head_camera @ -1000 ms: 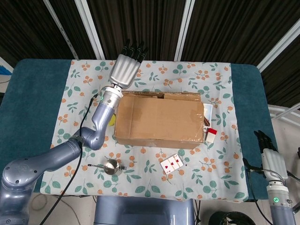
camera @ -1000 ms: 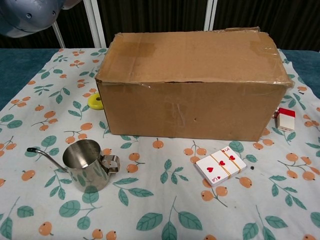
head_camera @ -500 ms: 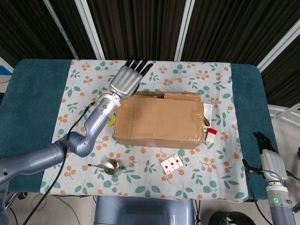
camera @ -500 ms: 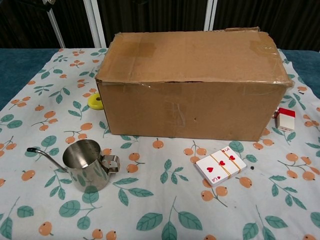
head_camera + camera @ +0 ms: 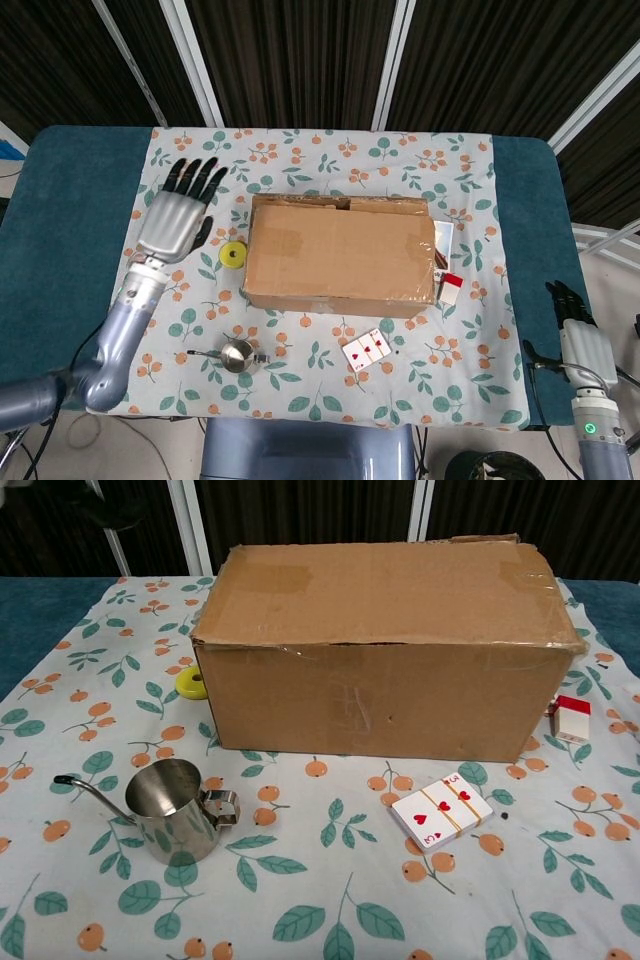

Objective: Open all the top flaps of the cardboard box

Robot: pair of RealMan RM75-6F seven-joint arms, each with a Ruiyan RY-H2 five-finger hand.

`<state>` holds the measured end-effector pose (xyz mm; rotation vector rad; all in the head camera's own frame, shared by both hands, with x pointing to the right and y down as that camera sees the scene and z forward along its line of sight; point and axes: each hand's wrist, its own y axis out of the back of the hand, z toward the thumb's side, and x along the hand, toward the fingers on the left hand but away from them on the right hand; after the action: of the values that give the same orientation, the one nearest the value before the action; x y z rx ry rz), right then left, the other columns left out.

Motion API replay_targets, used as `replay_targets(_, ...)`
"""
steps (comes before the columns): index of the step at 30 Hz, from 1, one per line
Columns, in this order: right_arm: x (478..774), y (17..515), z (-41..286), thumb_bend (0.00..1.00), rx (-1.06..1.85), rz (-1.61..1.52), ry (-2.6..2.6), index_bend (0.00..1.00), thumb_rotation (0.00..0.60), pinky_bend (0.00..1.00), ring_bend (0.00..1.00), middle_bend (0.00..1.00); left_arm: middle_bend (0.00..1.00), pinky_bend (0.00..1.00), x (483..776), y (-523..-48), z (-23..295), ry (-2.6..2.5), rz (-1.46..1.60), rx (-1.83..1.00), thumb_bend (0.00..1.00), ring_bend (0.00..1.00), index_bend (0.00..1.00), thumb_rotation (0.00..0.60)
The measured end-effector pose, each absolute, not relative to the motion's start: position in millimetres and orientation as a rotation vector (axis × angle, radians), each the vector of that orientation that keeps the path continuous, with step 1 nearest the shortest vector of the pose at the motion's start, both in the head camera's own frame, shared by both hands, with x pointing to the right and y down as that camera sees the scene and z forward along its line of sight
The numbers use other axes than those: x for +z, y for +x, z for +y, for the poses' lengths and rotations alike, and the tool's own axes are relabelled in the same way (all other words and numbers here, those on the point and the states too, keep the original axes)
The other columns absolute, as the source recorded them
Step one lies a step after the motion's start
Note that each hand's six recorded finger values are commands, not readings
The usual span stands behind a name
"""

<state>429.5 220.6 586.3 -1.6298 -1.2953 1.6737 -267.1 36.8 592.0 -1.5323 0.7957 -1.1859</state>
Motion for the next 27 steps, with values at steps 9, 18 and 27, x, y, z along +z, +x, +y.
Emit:
replay_targets(9,577,425,204,0.36,1.646,-1.239,-1.564,0.00,0.600,0.22,0.00,0.00,0.00,0.03,585,-380,111,-1.453,0.907,-1.331,0.44,0.00,0.00,0.600)
replay_targets(18,558,359,114,0.36,1.426,-1.123,-1.602,0.00,0.600,0.22,0.00,0.00,0.00,0.01,592,-455,166,-1.462,1.020,-1.467,0.26,0.00,0.00,0.600)
replay_targets(27,549,282,32,0.67,1.323,-1.073,-1.715,0.02,0.600,0.22,0.04,0.03,0.00,0.01,597,-456,169,-1.495,1.039,-1.463,0.27,0.00,0.00,0.600)
